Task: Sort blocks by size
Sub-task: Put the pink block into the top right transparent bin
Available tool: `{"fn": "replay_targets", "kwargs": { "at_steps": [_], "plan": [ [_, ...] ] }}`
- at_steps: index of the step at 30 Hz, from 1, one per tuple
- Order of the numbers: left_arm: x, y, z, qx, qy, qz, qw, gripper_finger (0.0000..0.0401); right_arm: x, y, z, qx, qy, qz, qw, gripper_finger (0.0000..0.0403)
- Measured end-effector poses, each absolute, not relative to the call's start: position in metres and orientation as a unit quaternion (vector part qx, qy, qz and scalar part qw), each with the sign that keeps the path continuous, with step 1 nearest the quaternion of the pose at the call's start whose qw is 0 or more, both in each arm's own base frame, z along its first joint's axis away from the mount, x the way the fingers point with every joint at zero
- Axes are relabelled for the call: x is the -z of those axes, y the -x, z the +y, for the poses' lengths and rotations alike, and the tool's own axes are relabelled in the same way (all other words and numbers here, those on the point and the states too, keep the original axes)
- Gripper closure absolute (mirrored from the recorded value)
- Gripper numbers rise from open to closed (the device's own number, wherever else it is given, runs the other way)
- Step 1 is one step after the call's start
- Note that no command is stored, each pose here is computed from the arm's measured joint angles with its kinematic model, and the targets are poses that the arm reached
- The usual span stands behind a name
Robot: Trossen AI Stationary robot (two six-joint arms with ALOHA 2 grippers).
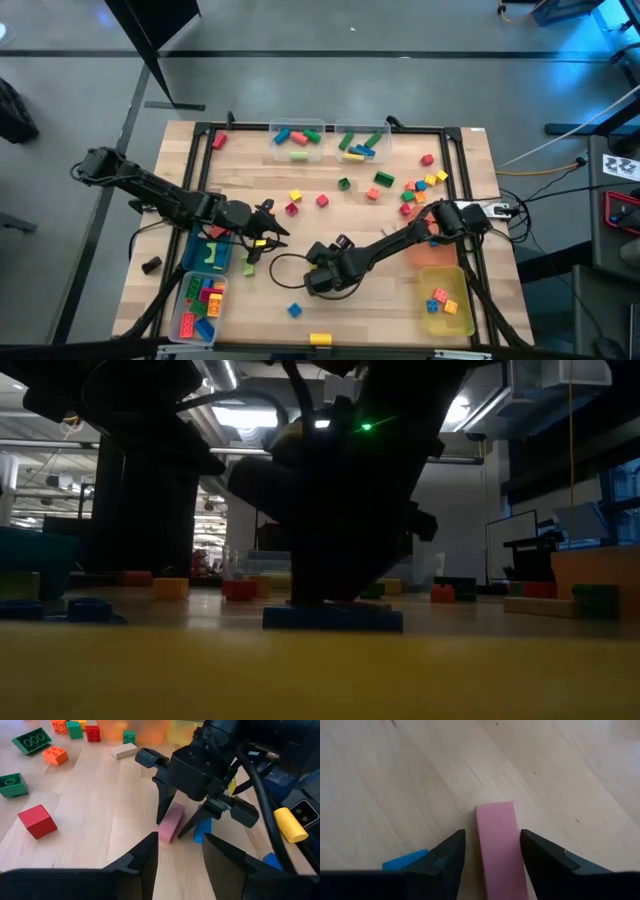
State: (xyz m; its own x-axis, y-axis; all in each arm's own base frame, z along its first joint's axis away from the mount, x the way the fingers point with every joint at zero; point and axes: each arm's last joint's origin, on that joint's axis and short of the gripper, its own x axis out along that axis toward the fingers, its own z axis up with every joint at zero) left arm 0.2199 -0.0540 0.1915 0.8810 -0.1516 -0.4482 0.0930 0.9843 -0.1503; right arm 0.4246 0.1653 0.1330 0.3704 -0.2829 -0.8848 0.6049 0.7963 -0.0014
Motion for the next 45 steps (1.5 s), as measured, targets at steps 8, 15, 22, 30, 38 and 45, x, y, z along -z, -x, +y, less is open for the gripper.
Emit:
{"fn": "replay_targets", "kwargs": {
  "at_steps": [8,15,22,30,38,45],
  "plan": [
    [-0.191,-0.22,-0.054,0.063,0.063,0.239,0.967,0.0265,-0.133,-0.428,0.155,0.251,-0.108,0.507,0.818,0.0297],
    [-0.191,-0.22,-0.053,0.057,0.077,0.24,0.966,0.0265,-0.147,-0.424,0.121,0.241,-0.035,0.562,0.791,0.0297],
    [-0.191,-0.222,-0.044,0.029,0.087,0.236,0.967,0.0265,-0.19,-0.408,0.056,0.298,0.034,0.599,0.742,0.0295],
    [-0.191,-0.224,-0.033,0.006,0.092,0.234,0.968,0.0265,-0.212,-0.399,-0.044,0.382,0.09,0.607,0.691,0.0292],
    [-0.191,-0.224,-0.03,0.001,0.091,0.235,0.968,0.0265,-0.211,-0.385,-0.156,0.454,0.051,0.591,0.665,0.029],
    [-0.185,-0.221,-0.03,-0.002,0.08,0.267,0.96,0.0265,-0.209,-0.366,-0.215,0.455,-0.07,0.566,0.684,0.0261]
  ]
}}
